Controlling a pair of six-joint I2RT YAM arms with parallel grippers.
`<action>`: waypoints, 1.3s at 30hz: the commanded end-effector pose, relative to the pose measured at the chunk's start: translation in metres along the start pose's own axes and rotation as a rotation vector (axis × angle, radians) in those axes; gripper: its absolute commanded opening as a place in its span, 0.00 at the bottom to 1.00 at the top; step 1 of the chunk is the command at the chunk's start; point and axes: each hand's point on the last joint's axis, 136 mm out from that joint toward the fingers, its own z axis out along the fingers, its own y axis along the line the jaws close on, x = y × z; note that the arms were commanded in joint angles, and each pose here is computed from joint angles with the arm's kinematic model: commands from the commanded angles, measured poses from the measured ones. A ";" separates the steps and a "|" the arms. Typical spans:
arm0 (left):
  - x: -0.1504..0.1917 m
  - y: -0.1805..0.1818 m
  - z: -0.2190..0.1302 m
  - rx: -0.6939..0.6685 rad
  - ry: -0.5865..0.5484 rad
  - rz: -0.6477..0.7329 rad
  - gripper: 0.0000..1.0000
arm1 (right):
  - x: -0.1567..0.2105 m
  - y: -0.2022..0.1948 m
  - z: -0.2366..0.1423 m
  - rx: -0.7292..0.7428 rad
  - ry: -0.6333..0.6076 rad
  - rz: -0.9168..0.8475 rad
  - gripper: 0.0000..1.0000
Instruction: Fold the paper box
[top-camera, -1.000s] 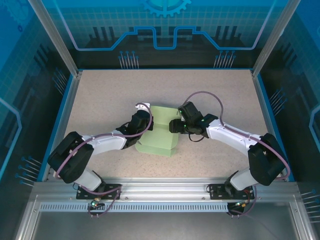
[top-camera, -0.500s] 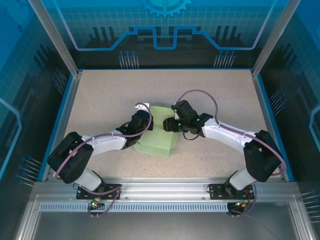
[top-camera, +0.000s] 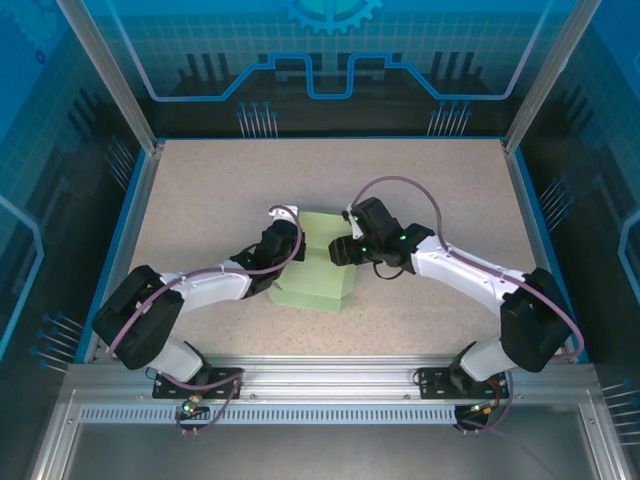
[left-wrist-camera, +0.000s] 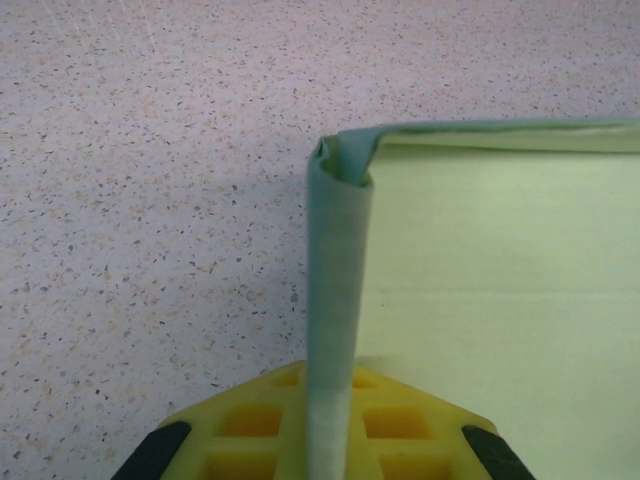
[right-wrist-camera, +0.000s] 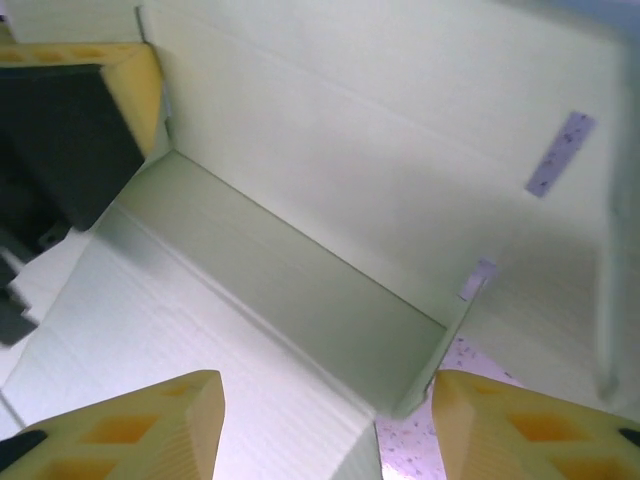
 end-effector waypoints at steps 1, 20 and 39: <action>-0.007 0.008 -0.007 -0.005 -0.015 -0.045 0.09 | -0.010 -0.004 -0.033 -0.006 -0.016 -0.090 0.58; -0.011 0.016 -0.017 0.056 0.017 -0.159 0.09 | -0.026 -0.091 -0.045 -0.101 -0.067 0.112 0.42; -0.008 0.006 -0.013 0.095 0.051 -0.147 0.09 | -0.050 -0.006 -0.007 -0.369 -0.077 -0.052 0.50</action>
